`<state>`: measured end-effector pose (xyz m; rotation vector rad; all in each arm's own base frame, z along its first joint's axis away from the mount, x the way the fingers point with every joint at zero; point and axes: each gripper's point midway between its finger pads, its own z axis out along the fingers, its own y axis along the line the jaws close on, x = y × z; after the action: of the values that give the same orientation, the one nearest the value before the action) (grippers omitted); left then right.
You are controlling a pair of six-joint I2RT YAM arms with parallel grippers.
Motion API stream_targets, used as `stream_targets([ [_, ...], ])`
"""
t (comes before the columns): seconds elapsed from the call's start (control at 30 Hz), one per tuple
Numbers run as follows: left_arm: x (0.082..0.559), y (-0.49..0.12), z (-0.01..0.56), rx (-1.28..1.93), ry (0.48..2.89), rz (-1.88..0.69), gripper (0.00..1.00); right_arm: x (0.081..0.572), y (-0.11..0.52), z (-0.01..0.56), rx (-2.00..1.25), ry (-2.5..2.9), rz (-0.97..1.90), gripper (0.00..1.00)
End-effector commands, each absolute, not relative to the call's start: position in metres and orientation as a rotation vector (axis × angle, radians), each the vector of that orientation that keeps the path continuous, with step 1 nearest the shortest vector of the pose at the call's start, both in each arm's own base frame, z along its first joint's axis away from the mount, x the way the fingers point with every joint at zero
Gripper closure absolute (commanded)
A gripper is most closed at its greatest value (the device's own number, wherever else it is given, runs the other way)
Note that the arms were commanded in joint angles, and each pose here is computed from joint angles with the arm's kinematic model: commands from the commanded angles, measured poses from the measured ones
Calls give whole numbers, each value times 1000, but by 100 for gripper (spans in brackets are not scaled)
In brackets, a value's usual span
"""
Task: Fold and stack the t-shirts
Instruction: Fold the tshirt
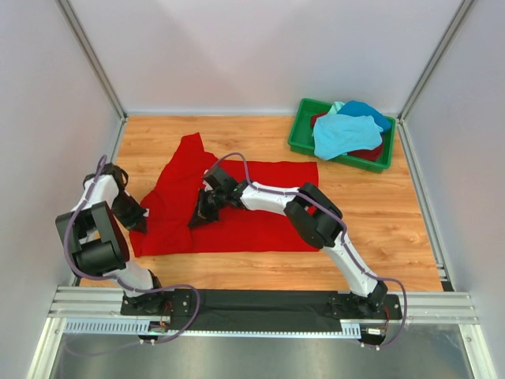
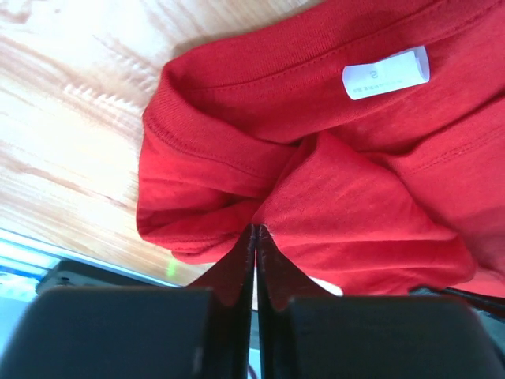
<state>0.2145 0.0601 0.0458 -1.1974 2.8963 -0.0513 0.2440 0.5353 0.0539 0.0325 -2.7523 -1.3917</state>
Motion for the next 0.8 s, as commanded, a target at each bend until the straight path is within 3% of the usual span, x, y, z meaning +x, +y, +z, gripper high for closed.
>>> stream_targets([
  [0.0,215,65,55,-1206,2850,-18,100,243,541,56,43,-2729,-1426,100],
  [0.4,225,77,84,-1170,2773,46,100,248,542,64,49,-2748,-1447,100],
  [0.77,240,81,71,-1143,2827,34,100,257,537,51,21,-2765,-1415,100],
])
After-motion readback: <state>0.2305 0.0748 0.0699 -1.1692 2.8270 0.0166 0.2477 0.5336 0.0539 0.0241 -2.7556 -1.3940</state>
